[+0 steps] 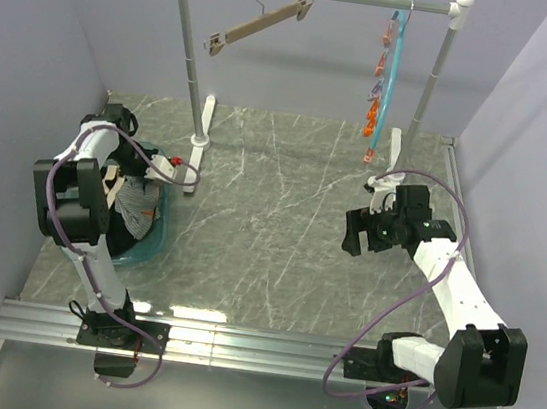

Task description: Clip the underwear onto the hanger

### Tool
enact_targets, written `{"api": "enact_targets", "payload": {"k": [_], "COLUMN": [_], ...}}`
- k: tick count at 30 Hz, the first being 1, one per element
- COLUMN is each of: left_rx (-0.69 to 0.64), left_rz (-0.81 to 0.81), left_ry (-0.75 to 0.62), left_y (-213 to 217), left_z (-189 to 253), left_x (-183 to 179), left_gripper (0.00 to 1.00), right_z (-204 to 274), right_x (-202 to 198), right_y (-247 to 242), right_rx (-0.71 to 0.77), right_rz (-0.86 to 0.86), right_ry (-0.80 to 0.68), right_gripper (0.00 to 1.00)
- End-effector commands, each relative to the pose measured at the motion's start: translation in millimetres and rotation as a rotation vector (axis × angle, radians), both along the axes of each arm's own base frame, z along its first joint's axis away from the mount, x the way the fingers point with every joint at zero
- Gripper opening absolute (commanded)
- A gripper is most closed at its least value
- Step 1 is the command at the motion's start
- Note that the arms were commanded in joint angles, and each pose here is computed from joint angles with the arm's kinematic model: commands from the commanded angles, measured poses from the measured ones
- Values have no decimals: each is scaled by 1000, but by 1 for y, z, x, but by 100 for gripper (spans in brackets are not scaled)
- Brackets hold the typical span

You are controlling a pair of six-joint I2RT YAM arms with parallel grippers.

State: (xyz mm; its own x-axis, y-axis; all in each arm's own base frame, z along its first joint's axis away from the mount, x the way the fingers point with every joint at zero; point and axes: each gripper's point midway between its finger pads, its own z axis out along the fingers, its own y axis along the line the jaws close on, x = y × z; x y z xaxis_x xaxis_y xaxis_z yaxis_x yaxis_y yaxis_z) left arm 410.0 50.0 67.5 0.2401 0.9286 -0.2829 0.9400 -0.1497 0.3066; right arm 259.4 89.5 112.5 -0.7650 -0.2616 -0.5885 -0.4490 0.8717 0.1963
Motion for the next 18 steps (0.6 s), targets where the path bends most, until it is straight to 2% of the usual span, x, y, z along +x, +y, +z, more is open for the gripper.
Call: {"api": "enact_targets", "payload": {"k": [1,6,11,14,18], "left_rx": [-34,-39,-85,-132,-265], "left_rz": [84,193,228,248,299], "left_ry": [-82,-130,-210,-260,-332], "left_y": [-4,0,-11,-24,-53], "left_z": [65,111,159,192,242], "left_x": [0,-8,-28,-36,-49], "left_gripper": [0,0,0,0,0], "right_z": [25,35,48,60,75], "right_x": [12,11,12,14,16], "right_y": [2,8,18,24,34], "right_rx": [11,40,92,126,177], "right_rz": [14,35,76,104,134], "right_ry": [-70,-99,-119,-153,-203], "right_gripper": [98,98,98,98,98]}}
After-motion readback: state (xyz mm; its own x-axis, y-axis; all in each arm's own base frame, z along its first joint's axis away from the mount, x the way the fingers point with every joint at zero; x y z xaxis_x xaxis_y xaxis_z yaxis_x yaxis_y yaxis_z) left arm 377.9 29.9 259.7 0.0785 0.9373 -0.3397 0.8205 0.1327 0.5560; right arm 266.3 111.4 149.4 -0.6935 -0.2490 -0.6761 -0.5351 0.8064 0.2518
